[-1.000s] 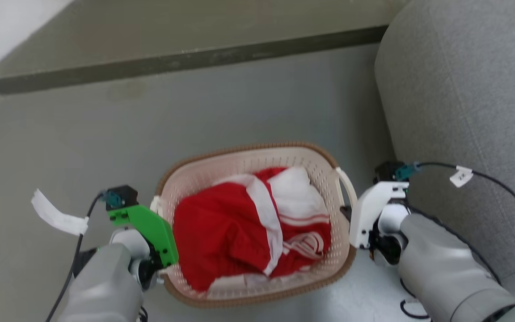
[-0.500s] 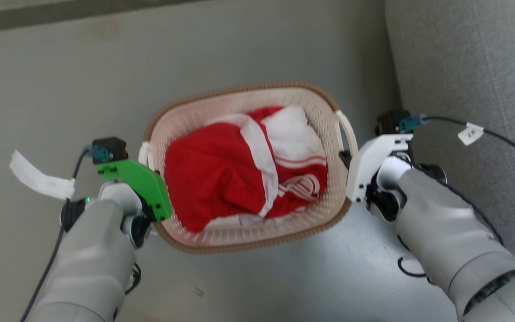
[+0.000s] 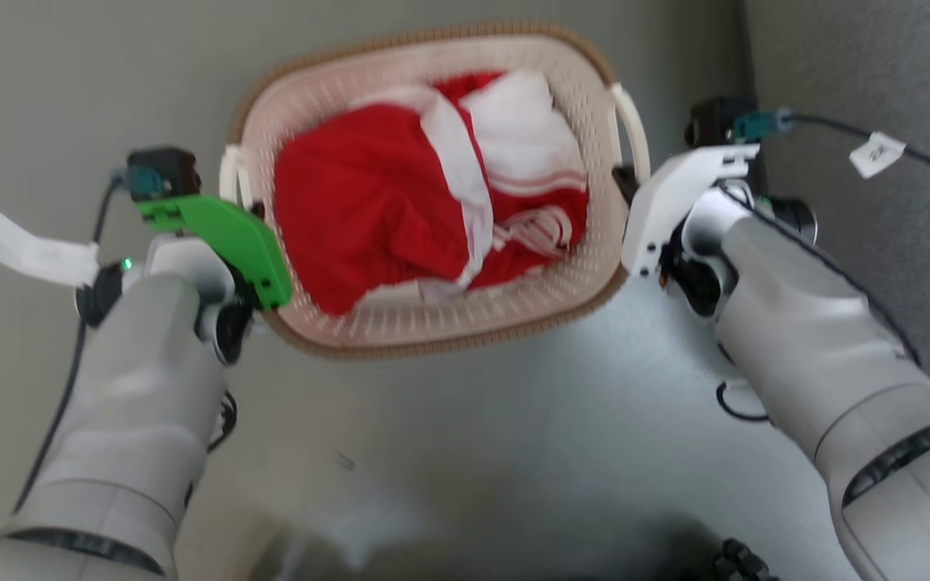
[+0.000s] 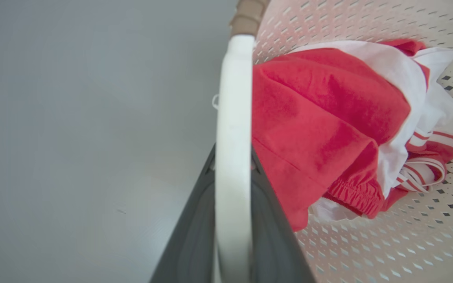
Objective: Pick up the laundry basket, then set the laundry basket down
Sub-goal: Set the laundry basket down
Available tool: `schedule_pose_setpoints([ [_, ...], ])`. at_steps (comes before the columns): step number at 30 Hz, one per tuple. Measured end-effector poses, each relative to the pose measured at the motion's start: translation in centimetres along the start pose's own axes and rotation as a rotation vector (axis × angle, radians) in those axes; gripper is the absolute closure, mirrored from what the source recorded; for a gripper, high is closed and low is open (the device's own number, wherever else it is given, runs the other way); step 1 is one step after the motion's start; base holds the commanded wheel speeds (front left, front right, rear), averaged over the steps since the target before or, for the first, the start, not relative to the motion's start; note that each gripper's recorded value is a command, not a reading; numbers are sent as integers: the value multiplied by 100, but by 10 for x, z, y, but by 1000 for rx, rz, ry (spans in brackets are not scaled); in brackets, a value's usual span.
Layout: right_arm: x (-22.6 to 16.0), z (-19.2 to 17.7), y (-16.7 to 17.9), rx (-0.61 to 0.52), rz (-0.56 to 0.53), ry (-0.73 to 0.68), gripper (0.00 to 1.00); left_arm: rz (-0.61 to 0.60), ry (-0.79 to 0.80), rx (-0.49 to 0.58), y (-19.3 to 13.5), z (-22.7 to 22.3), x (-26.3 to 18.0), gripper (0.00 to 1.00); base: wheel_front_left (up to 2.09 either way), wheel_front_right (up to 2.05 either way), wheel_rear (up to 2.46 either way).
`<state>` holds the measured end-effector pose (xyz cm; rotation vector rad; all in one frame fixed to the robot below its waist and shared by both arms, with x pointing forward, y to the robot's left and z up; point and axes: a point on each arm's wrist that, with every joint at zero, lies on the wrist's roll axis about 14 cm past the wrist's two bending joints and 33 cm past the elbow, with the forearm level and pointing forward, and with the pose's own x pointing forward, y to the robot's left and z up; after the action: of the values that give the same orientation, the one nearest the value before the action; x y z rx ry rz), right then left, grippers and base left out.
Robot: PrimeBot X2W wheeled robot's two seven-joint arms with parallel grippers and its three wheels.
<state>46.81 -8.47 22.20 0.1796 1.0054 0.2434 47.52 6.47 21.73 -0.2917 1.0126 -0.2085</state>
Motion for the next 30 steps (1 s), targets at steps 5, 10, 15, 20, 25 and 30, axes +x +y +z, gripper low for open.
schedule_pose_setpoints([
  [5,20,6,-5,-5,-4,-3,100,4,4,-6,8,3,20,100,0,0,0],
  [10,40,9,-11,4,-10,-9,100,4,1,-11,13,8,40,100,0,0,0],
  [15,60,9,-19,13,-17,-10,100,0,-4,-14,18,11,61,100,0,0,0],
  [20,79,-5,-25,25,-21,13,100,9,12,-31,27,-1,78,100,0,0,0],
  [25,91,-26,-27,38,-21,44,100,25,44,-44,37,-21,88,100,0,0,0],
  [30,99,-21,-28,37,-17,15,100,29,34,-46,41,-22,94,100,0,0,0],
])
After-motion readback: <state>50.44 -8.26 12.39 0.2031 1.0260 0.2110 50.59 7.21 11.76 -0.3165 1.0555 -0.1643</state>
